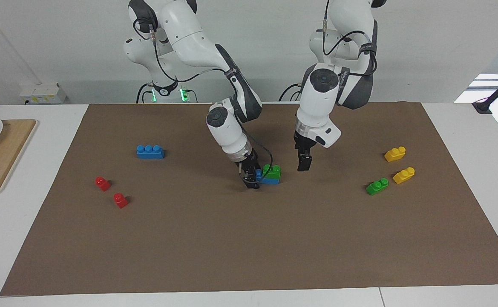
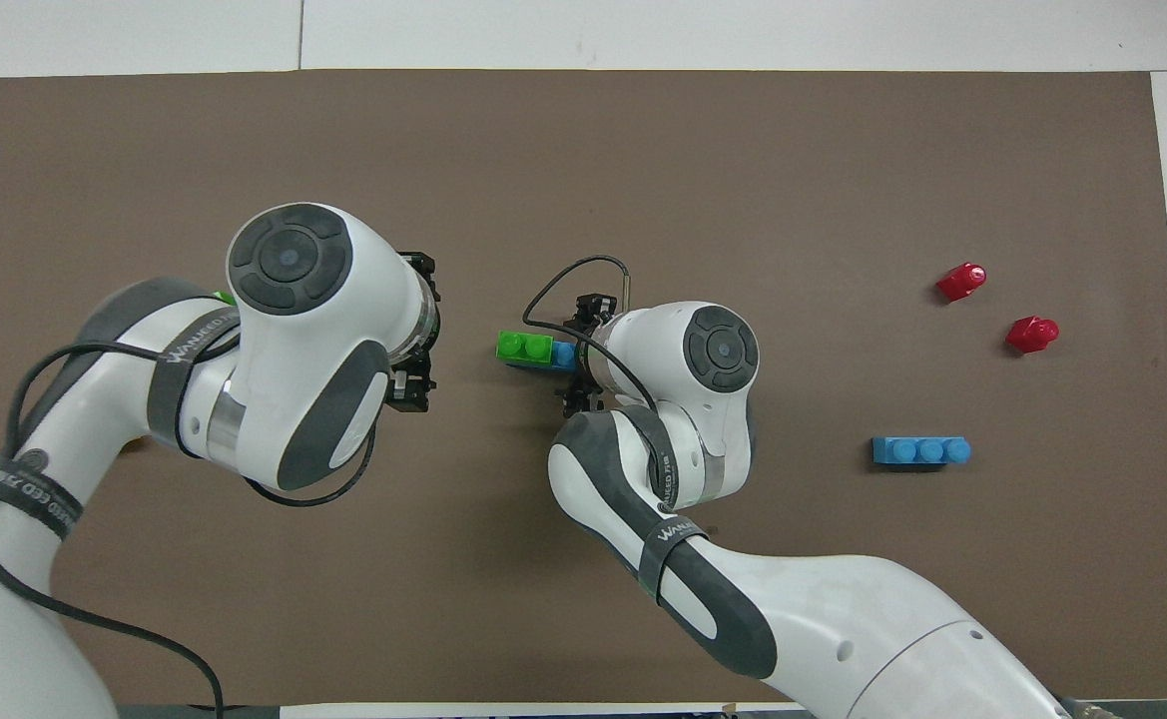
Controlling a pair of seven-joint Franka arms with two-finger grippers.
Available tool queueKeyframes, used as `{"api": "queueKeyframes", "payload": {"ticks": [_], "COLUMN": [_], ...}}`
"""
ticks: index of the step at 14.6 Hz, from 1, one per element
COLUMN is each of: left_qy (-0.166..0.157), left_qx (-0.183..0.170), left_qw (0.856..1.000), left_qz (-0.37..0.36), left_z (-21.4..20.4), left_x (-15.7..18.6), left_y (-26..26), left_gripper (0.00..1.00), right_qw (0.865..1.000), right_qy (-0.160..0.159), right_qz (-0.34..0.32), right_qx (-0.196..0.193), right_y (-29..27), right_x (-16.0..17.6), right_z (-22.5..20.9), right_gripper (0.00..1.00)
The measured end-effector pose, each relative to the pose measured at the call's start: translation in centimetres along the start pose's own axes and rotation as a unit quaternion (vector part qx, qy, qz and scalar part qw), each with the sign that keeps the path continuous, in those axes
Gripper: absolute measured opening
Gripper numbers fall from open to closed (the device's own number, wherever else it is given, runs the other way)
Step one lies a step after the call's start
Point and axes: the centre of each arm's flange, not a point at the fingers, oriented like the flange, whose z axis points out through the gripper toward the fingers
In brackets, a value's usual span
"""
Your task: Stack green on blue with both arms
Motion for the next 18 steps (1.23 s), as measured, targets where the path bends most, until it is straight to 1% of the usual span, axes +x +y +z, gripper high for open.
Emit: {"api": "queueKeyframes", "payload": {"ticks": [1, 3, 5, 6, 9, 11, 14, 16, 18], "left_qy": [0.003, 0.009, 0.012, 0.011, 0.008, 0.002, -0.01, -0.016, -0.022], "left_qx": [0.006, 0.02, 0.035, 0.039, 0.052, 0.068, 0.084, 0.083, 0.083], "left_qw": [1.0, 1.0, 0.998, 0.997, 0.991, 0.982, 0.961, 0.948, 0.933], "left_qz": [-0.005, 0.012, 0.051, 0.069, 0.12, 0.179, 0.263, 0.306, 0.349], "left_z": [-0.8, -2.1, -3.4, -4.2, -6.4, -7.1, -7.7, -8.0, -8.3], "left_x": [1.6, 4.7, 8.0, 9.9, 15.6, 18.0, 20.5, 22.0, 23.1], "left_y": [0.0, 0.0, -0.1, -0.2, -1.0, -1.8, -2.6, -2.8, -3.0], "left_gripper": [1.0, 1.0, 1.0, 1.0, 1.0, 1.0, 1.0, 1.0, 1.0], "right_qw": [1.0, 1.0, 1.0, 1.0, 1.0, 1.0, 0.999, 0.999, 0.996], "right_qy": [0.0, -0.003, -0.009, -0.012, -0.019, -0.023, -0.031, -0.037, -0.043], "right_qz": [0.0, -0.001, -0.003, -0.004, 0.004, 0.011, 0.015, -0.014, -0.08], "right_qx": [0.0, 0.003, 0.006, 0.008, -0.003, -0.013, -0.02, -0.019, -0.021], "right_y": [0.0, -0.2, -0.4, -0.6, -1.7, -2.4, -3.5, -4.3, -5.0], "right_x": [0.0, -0.3, -0.9, -1.1, -0.8, -0.4, 0.6, 1.4, 2.5], "right_z": [0.0, -0.4, -1.3, -2.1, -5.3, -7.9, -11.8, -14.5, -17.5], "right_gripper": [1.0, 1.0, 1.0, 0.98, 1.0, 0.98, 1.0, 1.0, 1.0]}}
